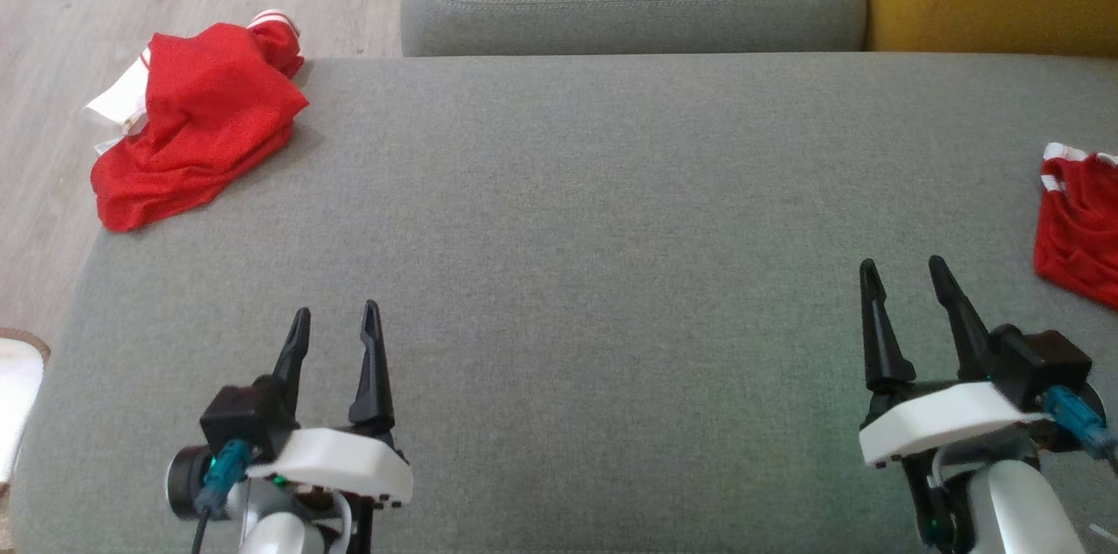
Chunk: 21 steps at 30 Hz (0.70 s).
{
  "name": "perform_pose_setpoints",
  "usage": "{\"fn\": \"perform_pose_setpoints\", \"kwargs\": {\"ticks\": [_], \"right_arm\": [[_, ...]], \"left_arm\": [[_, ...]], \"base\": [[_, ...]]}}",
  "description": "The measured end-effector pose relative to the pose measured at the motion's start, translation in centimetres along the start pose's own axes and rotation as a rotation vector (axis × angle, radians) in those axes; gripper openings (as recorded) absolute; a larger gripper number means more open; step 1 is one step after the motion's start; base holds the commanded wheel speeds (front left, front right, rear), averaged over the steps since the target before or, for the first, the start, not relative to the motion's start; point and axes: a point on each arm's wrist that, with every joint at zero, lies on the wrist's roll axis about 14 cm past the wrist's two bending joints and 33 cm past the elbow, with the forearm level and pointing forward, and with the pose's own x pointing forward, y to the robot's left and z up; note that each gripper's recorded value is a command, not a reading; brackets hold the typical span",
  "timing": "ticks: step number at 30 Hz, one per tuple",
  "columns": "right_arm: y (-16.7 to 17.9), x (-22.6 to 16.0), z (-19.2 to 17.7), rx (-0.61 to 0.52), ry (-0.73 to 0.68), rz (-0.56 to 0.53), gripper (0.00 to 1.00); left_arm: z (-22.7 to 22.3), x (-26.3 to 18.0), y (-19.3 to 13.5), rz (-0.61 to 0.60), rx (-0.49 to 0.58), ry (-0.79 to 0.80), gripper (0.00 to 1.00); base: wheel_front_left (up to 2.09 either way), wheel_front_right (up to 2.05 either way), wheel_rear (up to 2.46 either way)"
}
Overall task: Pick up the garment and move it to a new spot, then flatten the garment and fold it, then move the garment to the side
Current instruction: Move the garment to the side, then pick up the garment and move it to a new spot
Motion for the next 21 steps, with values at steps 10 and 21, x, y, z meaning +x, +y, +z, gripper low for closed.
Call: {"fn": "perform_pose_setpoints", "kwargs": {"ticks": [10,21], "right_arm": [[-0.1,-0.1,0.1,0.000,-0.002,-0.004,1.00],[3.2,0.8,-1.2,-0.004,0.036,0.096,1.00]], "left_arm": [[0.0,0.0,-0.3,-0.013,0.002,-0.002,1.00],[0.6,-1.9,2.8,0.080,0.010,-0.019,1.00]], "base": [[0.00,0.00,0.00],[0.00,0.00,0.00]]}}
